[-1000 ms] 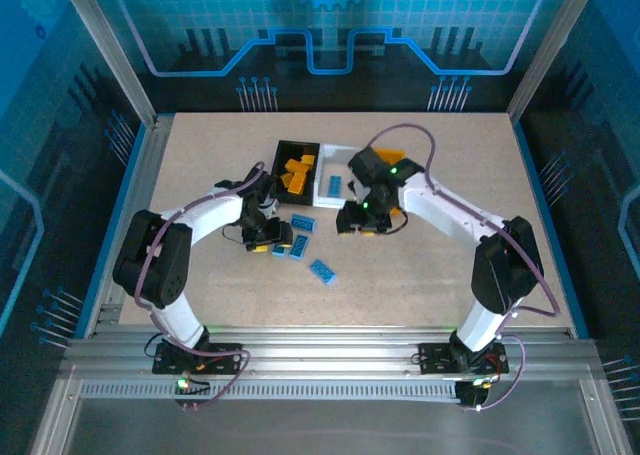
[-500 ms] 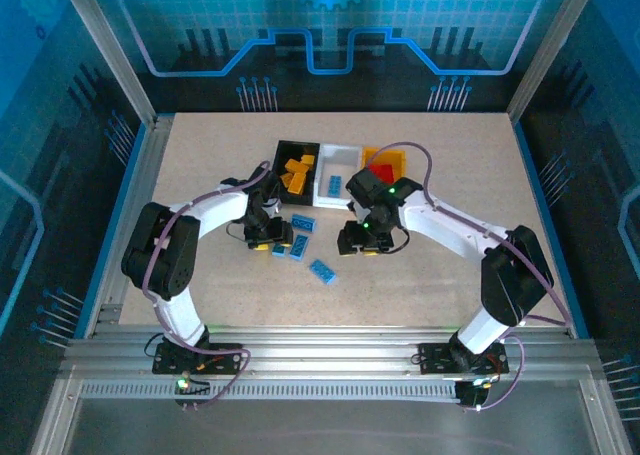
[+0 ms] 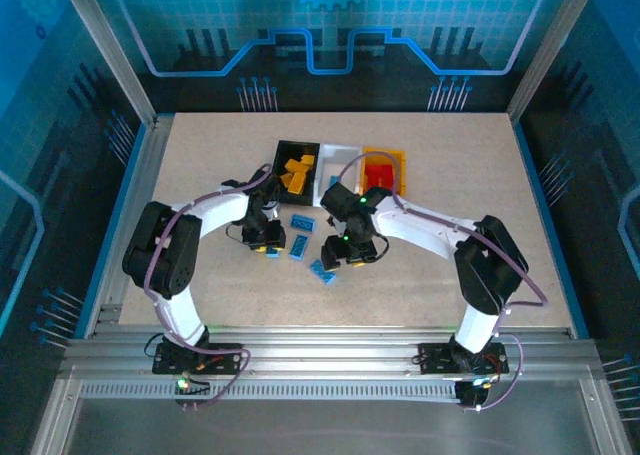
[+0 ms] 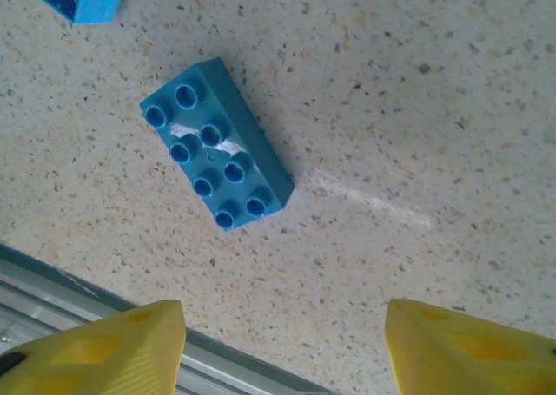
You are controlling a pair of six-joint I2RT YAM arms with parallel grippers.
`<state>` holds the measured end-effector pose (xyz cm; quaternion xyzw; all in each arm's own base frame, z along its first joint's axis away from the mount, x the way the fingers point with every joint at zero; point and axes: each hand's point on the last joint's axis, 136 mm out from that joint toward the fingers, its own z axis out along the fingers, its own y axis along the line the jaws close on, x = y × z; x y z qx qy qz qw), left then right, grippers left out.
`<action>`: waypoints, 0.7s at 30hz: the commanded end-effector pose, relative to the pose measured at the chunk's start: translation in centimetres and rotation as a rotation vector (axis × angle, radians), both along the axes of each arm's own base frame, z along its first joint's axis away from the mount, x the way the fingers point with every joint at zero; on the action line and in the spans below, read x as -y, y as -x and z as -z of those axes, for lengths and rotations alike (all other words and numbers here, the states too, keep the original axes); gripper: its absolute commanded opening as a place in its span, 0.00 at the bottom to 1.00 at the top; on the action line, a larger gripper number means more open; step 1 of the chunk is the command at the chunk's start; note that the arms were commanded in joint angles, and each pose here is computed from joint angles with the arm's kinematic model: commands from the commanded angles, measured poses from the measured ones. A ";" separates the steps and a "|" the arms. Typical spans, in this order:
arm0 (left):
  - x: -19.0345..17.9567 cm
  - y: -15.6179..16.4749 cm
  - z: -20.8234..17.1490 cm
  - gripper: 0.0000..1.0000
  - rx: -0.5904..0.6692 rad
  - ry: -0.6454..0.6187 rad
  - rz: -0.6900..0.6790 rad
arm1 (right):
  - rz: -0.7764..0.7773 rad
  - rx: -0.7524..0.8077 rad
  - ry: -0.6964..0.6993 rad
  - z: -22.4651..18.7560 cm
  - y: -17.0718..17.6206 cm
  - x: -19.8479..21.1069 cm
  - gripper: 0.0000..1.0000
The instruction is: Sort the legos into containers by color
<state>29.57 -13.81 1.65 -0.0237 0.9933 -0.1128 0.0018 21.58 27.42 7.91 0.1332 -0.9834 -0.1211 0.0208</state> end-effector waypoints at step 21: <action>-3.7 1.0 -9.3 0.32 0.123 0.226 -0.229 | -0.315 0.049 0.227 5.4 -1.0 -4.4 0.65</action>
